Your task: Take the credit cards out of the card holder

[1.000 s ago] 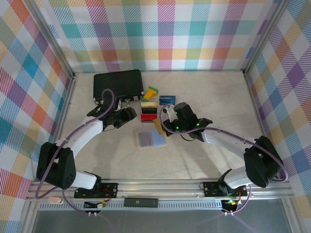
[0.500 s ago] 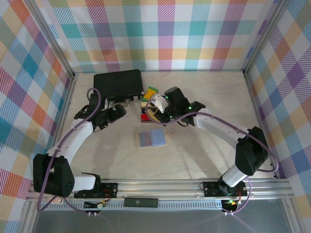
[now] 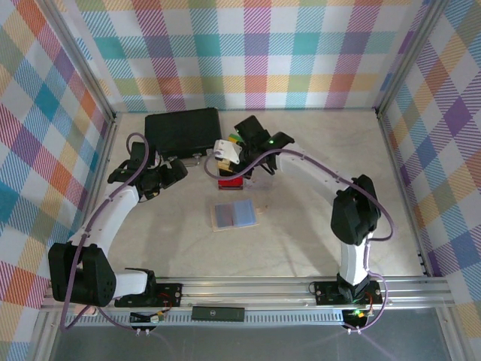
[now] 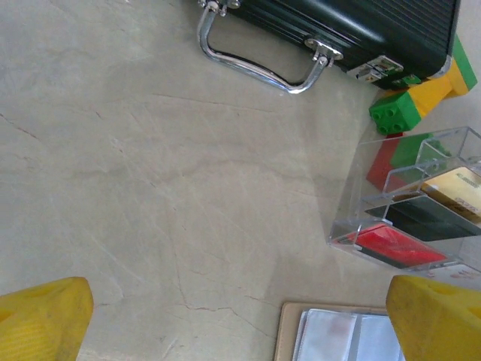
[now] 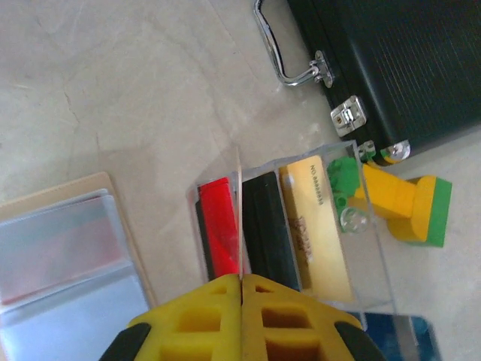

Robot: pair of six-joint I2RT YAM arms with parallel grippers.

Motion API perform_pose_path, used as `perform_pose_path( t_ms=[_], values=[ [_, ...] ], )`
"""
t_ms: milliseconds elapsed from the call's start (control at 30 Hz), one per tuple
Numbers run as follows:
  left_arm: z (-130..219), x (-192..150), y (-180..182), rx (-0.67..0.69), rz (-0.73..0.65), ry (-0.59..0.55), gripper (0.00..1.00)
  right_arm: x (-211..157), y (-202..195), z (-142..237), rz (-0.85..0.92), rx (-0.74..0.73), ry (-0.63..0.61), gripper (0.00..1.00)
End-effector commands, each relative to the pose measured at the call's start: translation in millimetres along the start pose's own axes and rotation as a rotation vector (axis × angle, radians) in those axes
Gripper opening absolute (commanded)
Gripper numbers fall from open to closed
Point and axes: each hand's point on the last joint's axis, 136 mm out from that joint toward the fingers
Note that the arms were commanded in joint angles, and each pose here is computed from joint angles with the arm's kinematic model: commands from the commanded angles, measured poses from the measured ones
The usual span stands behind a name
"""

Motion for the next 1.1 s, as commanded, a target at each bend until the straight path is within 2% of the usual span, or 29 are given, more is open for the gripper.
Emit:
perform_pose_path(
  t_ms=[0, 333, 1067],
  values=[
    [11.7, 9.0, 1.0, 0.005, -0.014, -0.028, 1.0, -2.7, -10.9, -4.2, 0.09, 0.007, 0.041, 0.0],
    [2.8, 5.4, 2.8, 0.004, -0.002, 0.013, 1.0, -4.8, -31.6, -24.5, 0.133, 0.027, 0.094, 0.0],
    [1.2, 2.4, 5.8, 0.013, -0.018, 0.023, 1.0, -17.4, -41.6, -50.6, 0.149, 0.05, 0.166, 0.0]
  ],
)
Point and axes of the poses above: each hand's point on the last joint's axis, 136 mm out from that joint toward the fingers, its own z axis back along the fingers, its own y axis along the line the jaws close on, x = y × z, and after that the axes turned 7 degrees about -z, right-handed
